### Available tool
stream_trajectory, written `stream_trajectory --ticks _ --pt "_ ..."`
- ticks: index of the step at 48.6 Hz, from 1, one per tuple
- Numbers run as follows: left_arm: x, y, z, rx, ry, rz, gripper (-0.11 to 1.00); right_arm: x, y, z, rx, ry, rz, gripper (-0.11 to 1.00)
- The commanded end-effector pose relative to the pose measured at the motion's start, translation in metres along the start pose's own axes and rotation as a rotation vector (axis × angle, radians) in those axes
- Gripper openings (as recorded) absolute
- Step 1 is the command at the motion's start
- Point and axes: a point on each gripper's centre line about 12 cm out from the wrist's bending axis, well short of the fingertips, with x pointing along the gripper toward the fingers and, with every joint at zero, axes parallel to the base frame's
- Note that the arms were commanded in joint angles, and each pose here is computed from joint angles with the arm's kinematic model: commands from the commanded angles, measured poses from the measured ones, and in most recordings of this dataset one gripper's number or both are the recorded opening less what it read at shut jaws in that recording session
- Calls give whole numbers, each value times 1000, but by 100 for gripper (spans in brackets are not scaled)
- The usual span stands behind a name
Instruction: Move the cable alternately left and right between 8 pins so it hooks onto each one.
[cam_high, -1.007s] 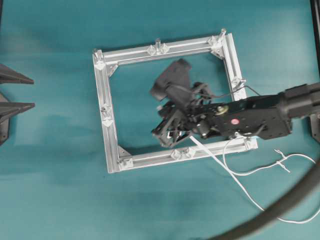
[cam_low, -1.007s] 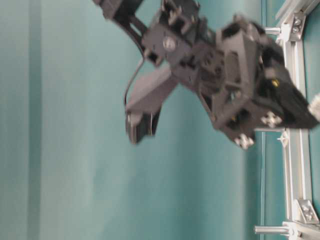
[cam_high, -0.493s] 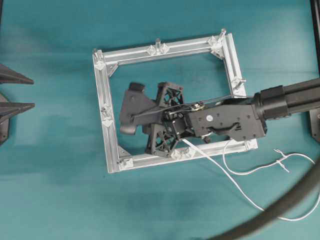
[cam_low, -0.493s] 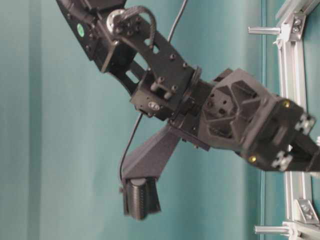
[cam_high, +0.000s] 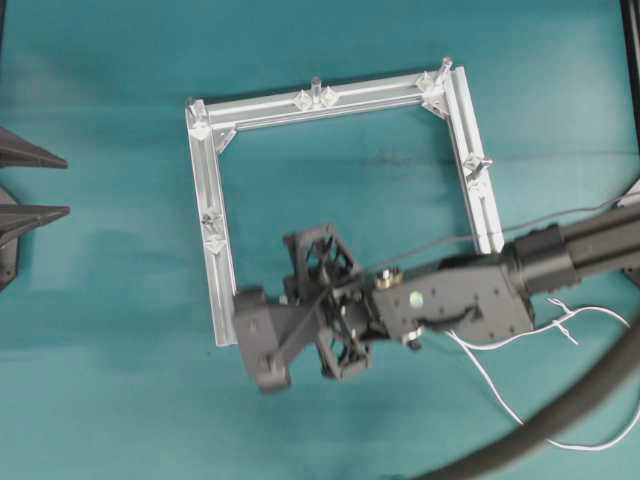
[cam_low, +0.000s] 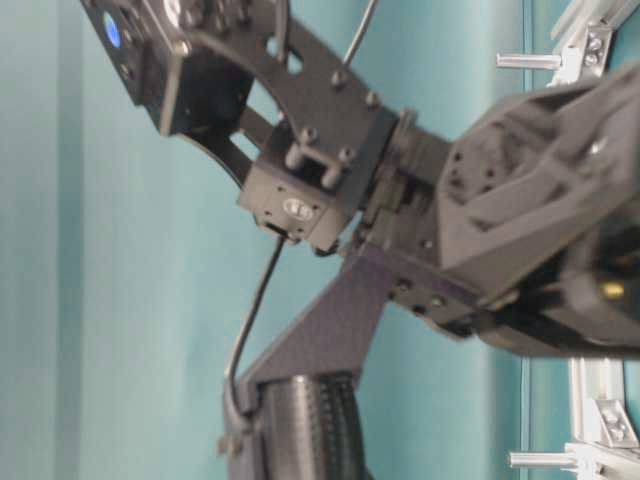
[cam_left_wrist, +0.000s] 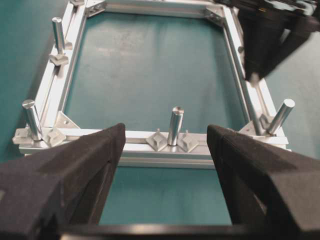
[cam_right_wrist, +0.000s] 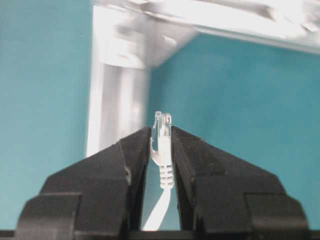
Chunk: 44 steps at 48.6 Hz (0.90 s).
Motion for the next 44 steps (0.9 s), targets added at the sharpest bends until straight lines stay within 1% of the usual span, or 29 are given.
stream_trajectory --ticks 1,3,6,10,13,18,27,29,32,37,38,44 --pt "-1 -1 10 -6 -24 -3 74 -17 13 20 -38 -61 11 16" --pt "-1 -1 9 -4 -23 -2 74 -19 23 24 -72 -61 18 16" --pt "-1 -1 9 -4 -23 -2 74 -19 35 27 -109 -59 26 16" --pt "-1 -1 9 -6 -23 -3 74 -19 45 33 -130 -64 33 16" --pt "-1 -1 9 -4 -23 -2 74 -18 48 40 -130 -72 34 16" --pt "-1 -1 9 -6 -23 -3 74 -16 47 55 -115 -80 25 16" --pt "-1 -1 9 -6 -21 -2 74 2 45 82 -86 -31 -2 16" --pt "-1 -1 9 -4 -21 -2 74 6 46 88 -64 -29 0 16" --pt "-1 -1 9 -4 -21 -2 74 11 44 99 -9 -31 10 16" --pt "-1 -1 9 -6 -21 -2 74 17 38 115 106 -46 28 16" --pt "-1 -1 9 -4 -23 -2 74 18 36 120 143 -51 31 16" --pt "-1 -1 9 -4 -23 -1 74 23 20 131 267 -55 17 16"
